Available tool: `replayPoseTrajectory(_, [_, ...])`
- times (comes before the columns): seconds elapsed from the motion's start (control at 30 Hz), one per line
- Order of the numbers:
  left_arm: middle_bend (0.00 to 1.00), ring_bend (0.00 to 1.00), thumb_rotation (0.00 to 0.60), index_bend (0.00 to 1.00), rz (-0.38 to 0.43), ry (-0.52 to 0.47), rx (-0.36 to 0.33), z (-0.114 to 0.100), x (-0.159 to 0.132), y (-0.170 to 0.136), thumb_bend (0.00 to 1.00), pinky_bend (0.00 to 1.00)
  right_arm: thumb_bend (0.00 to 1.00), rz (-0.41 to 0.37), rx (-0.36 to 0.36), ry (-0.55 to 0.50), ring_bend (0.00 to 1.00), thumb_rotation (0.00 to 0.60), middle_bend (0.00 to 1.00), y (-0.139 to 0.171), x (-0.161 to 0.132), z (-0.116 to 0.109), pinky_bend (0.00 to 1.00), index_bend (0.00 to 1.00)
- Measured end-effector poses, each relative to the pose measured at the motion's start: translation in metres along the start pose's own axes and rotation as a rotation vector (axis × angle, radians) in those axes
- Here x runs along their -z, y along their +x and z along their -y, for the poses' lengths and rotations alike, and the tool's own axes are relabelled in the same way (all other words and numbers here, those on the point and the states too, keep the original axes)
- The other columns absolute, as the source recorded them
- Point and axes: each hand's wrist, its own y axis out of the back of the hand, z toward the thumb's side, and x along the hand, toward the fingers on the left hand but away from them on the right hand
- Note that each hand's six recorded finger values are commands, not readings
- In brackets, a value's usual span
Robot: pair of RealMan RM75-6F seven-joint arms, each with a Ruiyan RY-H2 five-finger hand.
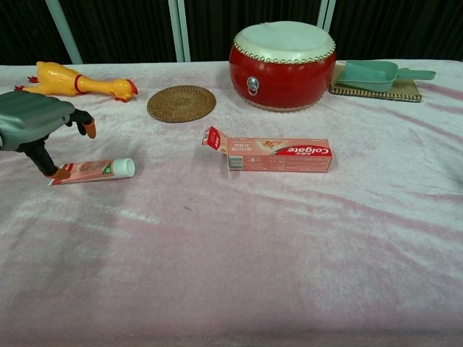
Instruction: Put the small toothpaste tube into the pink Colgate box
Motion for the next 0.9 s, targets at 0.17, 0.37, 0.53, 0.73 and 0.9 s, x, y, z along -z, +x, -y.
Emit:
replayPoseTrajectory(0.17, [0.31, 0.24, 0.600, 0.35, -0.003, -0.003, 0.024, 0.007, -0.005, 0.005, 0.22, 0.31, 0.17, 0.004, 0.001, -0.005, 0.00, 0.600, 0.00, -0.001, 0.001, 0.000, 0.08, 0.00])
replayPoseTrajectory(0.37, [0.31, 0.25, 0.600, 0.36, -0.017, -0.016, 0.050, 0.015, -0.007, 0.008, 0.25, 0.32, 0.17, 0.002, -0.004, -0.011, 0.00, 0.600, 0.00, -0.001, 0.000, 0.001, 0.08, 0.00])
replayPoseTrajectory(0.53, [0.31, 0.25, 0.600, 0.36, -0.016, -0.024, 0.054, 0.016, -0.009, 0.009, 0.27, 0.32, 0.17, 0.006, -0.003, -0.017, 0.00, 0.600, 0.00, -0.001, 0.000, 0.000, 0.08, 0.00])
replayPoseTrajectory(0.73, [0.31, 0.25, 0.600, 0.37, -0.015, -0.033, 0.064, 0.017, -0.012, 0.011, 0.29, 0.32, 0.17, 0.009, -0.003, -0.023, 0.00, 0.600, 0.00, -0.001, 0.000, 0.000, 0.08, 0.00])
replayPoseTrajectory(0.9, [0.32, 0.25, 0.600, 0.39, -0.018, -0.042, 0.073, 0.020, -0.013, 0.013, 0.33, 0.33, 0.17, 0.014, -0.004, -0.030, 0.00, 0.600, 0.00, -0.001, 0.001, 0.000, 0.08, 0.00])
